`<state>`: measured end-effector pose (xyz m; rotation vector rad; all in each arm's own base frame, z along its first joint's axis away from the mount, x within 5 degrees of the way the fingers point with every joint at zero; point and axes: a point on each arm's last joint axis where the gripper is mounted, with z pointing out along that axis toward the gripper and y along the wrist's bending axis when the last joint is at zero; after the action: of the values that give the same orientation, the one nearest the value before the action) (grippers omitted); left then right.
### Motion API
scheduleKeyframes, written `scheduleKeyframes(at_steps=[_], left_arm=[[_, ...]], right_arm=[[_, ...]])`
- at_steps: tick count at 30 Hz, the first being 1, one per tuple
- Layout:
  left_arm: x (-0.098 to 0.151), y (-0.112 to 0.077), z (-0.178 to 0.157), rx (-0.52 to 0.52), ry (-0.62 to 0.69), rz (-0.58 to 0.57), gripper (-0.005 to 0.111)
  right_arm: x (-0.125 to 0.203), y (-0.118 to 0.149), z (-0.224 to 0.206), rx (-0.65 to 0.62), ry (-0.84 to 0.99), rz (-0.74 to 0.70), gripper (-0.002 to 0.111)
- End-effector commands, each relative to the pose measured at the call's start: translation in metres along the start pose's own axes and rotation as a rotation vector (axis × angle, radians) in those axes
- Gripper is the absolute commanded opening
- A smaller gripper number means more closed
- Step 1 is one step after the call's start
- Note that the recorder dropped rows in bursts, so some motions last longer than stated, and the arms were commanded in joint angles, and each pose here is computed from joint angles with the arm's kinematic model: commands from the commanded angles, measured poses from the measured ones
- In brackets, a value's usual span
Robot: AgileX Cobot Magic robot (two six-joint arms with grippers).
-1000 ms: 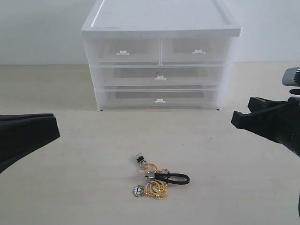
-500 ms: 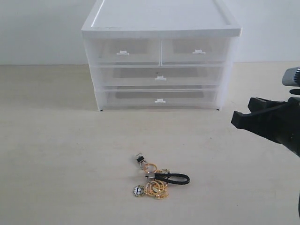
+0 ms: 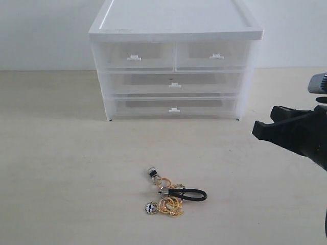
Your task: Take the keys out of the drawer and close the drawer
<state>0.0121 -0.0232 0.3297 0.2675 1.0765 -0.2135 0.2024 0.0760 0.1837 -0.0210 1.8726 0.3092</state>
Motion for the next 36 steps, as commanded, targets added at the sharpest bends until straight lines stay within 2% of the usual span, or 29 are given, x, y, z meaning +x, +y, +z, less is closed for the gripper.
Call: scheduleKeyframes(at_steps=[1,6,9,10,13,14,15,16,20,25,28,36], left_arm=[[0.001,0.001,0.000,-0.014,0.004,0.000,0.004],[0.017,0.004,0.000,-0.050,0.053,-0.012,0.004],[0.045,0.007,-0.002,-0.087,0.138,-0.027,0.004],[0.051,0.010,-0.003,-0.123,0.160,-0.036,0.004],[0.075,0.027,-0.011,-0.343,0.204,-0.223,0.004],[0.082,0.029,-0.013,-0.363,0.198,-0.188,0.004],[0.088,0.028,-0.014,-0.351,0.198,-0.183,0.004],[0.095,0.025,-0.015,-0.321,0.223,-0.110,0.004],[0.116,0.019,-0.019,-0.264,0.314,-0.088,0.004],[0.128,0.017,-0.023,-0.257,0.444,-0.120,0.004],[0.130,0.017,-0.025,-0.273,0.470,-0.157,0.004],[0.147,0.017,-0.036,-0.305,0.690,-0.189,0.004]], right_arm=[[0.000,-0.001,-0.002,0.005,-0.005,0.008,0.000],[0.000,-0.001,-0.002,0.005,-0.005,0.008,0.000],[0.000,-0.001,-0.002,0.005,-0.005,0.008,0.000],[0.000,-0.001,-0.002,0.005,-0.005,0.008,0.000],[0.000,-0.001,-0.002,0.005,-0.005,0.008,0.000],[0.000,-0.001,-0.002,0.005,-0.005,0.008,0.000],[0.000,-0.001,-0.002,0.005,-0.005,0.008,0.000],[0.000,-0.001,-0.002,0.005,-0.005,0.008,0.000],[0.000,-0.001,-0.002,0.005,-0.005,0.008,0.000],[0.000,-0.001,-0.002,0.005,-0.005,0.008,0.000],[0.000,-0.001,-0.002,0.005,-0.005,0.008,0.000],[0.000,-0.001,-0.002,0.005,-0.005,0.008,0.000]])
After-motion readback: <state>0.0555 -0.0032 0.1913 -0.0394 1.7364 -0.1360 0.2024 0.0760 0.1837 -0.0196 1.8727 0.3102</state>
